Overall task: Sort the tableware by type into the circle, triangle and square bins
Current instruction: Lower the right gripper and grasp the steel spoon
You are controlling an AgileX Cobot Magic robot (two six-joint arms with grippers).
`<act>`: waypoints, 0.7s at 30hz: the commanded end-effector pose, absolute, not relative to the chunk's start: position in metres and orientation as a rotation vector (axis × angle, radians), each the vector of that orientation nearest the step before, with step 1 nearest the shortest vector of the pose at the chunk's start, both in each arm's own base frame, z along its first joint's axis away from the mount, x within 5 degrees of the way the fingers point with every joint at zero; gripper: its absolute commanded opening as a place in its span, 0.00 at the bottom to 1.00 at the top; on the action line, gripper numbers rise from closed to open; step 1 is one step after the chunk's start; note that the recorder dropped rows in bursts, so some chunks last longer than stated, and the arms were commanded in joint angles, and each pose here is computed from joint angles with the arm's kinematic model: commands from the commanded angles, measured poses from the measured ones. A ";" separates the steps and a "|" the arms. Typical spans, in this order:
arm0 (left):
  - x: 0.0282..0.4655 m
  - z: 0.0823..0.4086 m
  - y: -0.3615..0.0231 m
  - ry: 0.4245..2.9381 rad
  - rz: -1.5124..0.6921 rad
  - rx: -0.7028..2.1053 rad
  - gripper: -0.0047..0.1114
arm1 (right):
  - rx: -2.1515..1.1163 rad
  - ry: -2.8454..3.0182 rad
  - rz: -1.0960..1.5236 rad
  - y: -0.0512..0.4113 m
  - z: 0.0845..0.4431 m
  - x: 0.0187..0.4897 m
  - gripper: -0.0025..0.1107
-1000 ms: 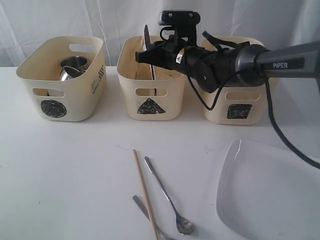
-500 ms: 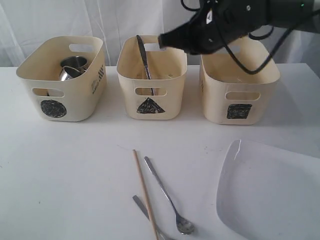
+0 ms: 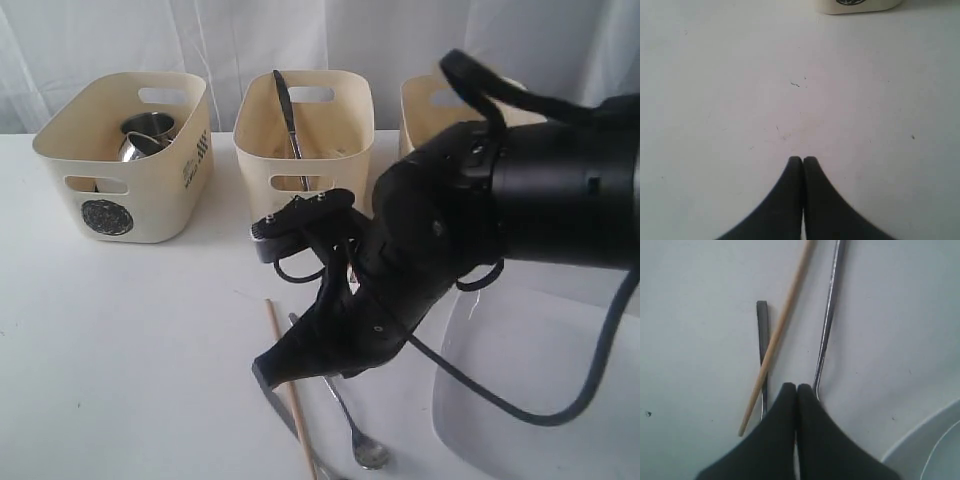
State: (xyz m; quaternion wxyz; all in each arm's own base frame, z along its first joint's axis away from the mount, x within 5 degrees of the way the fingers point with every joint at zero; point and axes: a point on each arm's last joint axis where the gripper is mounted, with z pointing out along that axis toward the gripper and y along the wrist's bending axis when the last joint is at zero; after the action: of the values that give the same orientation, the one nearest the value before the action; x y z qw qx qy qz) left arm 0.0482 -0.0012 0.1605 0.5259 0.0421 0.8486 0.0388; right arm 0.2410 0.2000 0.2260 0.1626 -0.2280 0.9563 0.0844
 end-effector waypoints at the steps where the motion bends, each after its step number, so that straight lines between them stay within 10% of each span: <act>1: 0.048 0.157 -0.001 2.047 0.086 0.097 0.04 | -0.702 2.697 0.212 0.207 0.208 0.248 0.07; 8: 0.048 0.157 -0.001 2.047 0.086 0.097 0.04 | -0.713 2.732 0.192 0.216 0.173 0.258 0.35; 21: 0.048 0.157 -0.001 2.047 0.086 0.097 0.04 | -0.776 2.782 0.106 0.216 0.144 0.263 0.35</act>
State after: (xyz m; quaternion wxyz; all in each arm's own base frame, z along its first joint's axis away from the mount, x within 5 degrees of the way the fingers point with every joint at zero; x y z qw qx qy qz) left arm 0.0482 -0.0012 0.1605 0.5259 0.0421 0.8486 0.0388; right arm 0.2626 0.2168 0.1490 0.1289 -0.2556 0.9571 0.0443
